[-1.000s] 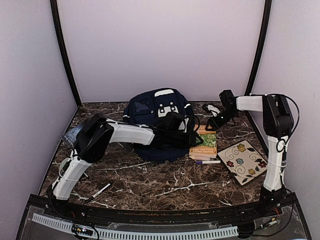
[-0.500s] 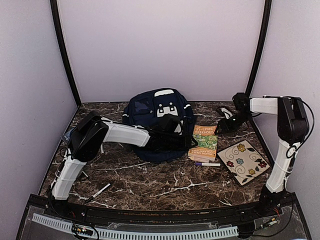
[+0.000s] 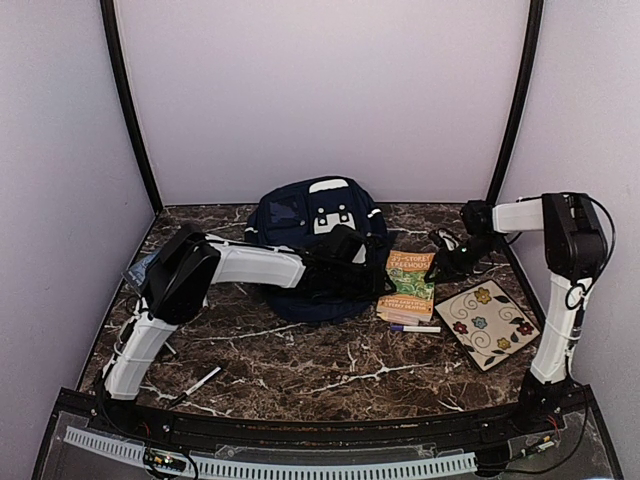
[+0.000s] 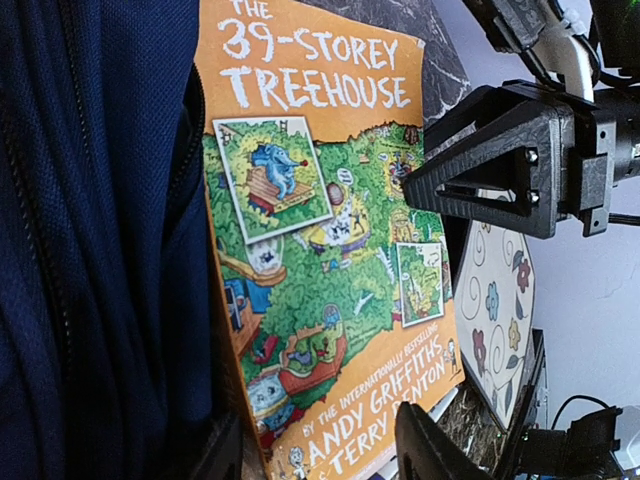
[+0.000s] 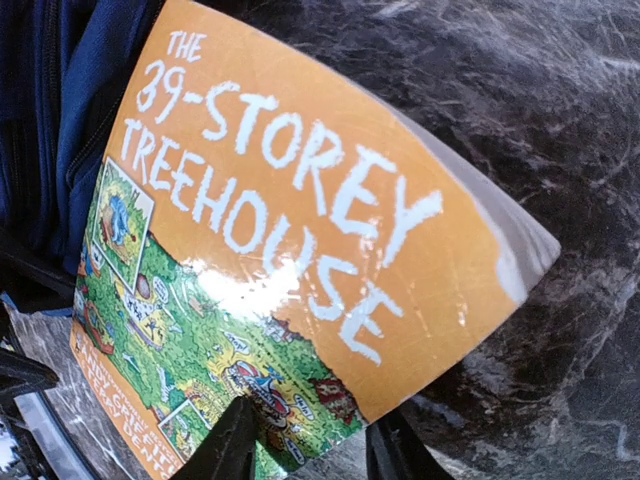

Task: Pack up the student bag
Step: Pick up the book at the center of the board.

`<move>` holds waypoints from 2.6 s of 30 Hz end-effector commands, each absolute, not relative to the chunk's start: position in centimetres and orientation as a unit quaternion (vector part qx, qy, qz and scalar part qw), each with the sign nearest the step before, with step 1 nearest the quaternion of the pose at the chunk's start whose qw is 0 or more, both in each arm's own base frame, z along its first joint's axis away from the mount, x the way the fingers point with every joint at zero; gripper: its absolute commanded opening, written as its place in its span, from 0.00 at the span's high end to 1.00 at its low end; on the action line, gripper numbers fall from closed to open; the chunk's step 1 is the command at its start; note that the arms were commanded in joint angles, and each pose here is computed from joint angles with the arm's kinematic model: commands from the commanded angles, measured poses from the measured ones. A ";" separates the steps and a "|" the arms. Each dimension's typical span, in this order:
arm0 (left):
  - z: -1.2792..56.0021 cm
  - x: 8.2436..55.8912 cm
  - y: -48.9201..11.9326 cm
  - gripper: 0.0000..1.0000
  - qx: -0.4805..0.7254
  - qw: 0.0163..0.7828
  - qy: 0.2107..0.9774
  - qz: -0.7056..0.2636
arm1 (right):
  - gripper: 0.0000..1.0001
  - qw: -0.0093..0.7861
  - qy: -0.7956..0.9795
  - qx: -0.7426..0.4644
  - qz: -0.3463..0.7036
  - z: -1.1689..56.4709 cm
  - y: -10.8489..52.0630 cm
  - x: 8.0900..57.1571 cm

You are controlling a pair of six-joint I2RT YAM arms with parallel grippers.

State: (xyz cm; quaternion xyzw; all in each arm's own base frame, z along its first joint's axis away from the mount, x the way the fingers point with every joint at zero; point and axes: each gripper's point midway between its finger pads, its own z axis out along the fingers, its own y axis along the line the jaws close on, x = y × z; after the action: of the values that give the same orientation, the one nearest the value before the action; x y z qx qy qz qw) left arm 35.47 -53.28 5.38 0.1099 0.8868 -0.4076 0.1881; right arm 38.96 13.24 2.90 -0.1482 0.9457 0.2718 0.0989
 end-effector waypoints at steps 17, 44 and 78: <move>-4.5 33.4 -51.8 0.45 0.054 0.036 0.940 -0.334 | 0.90 0.008 0.976 -0.099 0.194 -3.1 9.3 36.7; -6.7 33.2 -50.9 0.44 -0.029 0.007 0.939 -0.344 | 0.91 -0.081 0.966 -0.025 0.244 -5.7 6.5 34.2; 1.3 35.2 -54.5 1.00 -0.021 0.064 0.866 -0.496 | 0.88 -0.053 0.959 -0.030 0.277 -4.2 7.3 34.6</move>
State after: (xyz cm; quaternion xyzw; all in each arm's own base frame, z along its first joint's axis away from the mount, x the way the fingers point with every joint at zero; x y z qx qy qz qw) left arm 35.59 -56.97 4.70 -0.0035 0.8435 -0.5310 0.0812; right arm 39.77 10.49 2.43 -0.0535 0.9208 0.3825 0.0544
